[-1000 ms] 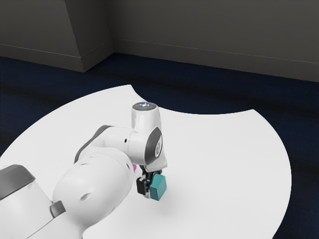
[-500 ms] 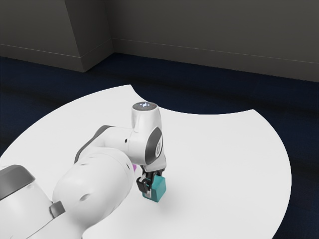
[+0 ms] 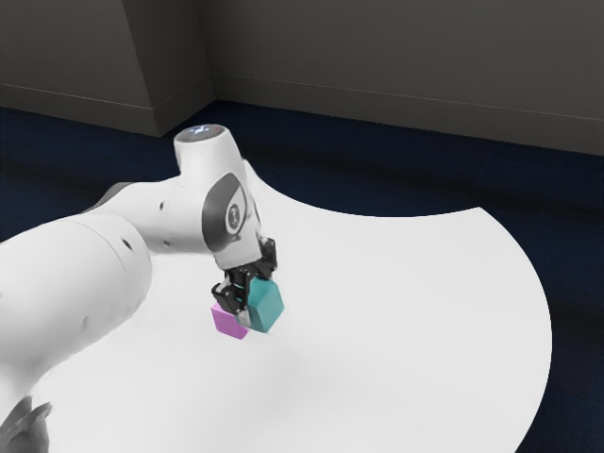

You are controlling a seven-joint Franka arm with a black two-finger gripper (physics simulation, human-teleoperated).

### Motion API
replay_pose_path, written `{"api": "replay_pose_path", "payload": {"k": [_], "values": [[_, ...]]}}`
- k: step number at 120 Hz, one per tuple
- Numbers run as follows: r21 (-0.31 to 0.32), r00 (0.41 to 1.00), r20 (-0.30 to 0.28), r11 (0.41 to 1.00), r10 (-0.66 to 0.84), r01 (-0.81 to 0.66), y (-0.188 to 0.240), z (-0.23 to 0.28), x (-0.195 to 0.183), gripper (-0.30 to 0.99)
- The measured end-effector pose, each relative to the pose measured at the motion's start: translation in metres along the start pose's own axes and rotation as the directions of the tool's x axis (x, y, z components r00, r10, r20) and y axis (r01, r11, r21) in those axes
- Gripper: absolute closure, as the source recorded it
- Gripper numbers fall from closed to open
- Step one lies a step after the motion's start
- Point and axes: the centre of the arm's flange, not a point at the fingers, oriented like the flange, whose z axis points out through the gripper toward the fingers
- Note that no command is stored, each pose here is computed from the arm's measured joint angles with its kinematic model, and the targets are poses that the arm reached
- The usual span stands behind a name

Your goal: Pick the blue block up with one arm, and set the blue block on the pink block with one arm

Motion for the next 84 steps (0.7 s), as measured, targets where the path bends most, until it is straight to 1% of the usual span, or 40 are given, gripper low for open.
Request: {"api": "replay_pose_path", "payload": {"k": [8,16,26,31,50,58,66,76,84], "values": [[-0.009,1.000,0.005,1.000,0.007,-0.007,0.009,-0.012,-0.017,0.34],[-0.019,0.999,-0.035,1.000,0.004,-0.004,0.028,-0.016,-0.038,0.34],[-0.024,0.992,-0.122,0.999,0.018,-0.021,0.042,-0.019,-0.069,0.34],[-0.026,0.991,-0.132,0.999,0.027,-0.031,0.043,-0.016,-0.085,0.34],[0.000,0.991,-0.118,0.998,0.055,-0.055,0.033,-0.006,-0.124,0.34],[0.020,0.993,-0.102,0.998,0.061,-0.059,0.025,-0.009,-0.141,0.34],[0.034,0.994,-0.062,0.995,0.094,-0.092,0.017,-0.015,-0.146,0.34],[0.024,0.991,0.005,0.991,0.133,-0.133,0.014,-0.016,-0.145,0.34],[0.018,0.990,0.048,0.991,0.132,-0.133,0.012,-0.017,-0.146,0.34]]}}
